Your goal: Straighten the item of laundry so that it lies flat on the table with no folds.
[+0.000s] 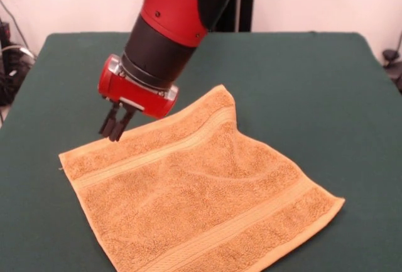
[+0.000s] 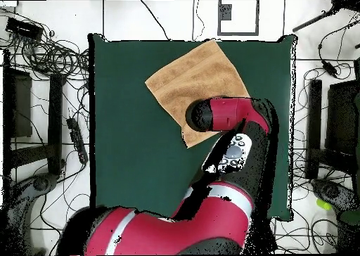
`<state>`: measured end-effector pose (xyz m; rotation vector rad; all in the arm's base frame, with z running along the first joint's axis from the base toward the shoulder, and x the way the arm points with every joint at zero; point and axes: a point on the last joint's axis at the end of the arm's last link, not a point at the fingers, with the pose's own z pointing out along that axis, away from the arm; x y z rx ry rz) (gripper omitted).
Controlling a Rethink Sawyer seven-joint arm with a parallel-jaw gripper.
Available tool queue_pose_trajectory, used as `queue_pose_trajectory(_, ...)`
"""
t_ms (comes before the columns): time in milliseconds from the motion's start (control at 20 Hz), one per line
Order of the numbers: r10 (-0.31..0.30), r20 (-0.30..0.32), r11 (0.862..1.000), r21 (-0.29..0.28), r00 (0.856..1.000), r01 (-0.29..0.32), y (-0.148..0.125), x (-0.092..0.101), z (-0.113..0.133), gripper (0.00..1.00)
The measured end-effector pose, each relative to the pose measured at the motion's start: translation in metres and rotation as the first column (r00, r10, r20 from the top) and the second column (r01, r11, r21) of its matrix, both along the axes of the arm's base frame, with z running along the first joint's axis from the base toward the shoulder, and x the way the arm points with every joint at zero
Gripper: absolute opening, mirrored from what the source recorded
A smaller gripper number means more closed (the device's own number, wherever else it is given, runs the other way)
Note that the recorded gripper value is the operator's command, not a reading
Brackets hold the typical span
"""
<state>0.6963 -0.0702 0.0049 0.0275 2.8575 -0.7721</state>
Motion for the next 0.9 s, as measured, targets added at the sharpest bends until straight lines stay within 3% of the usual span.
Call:
queue_pose_trajectory(350, -0.018, 0.003, 0.999, -0.033, 1.000, 0.018, 0.000, 0.001, -0.014, 0.00)
queue_pose_trajectory(900, -0.067, -0.008, 0.997, -0.024, 0.998, 0.067, -0.004, -0.001, -0.044, 0.00)
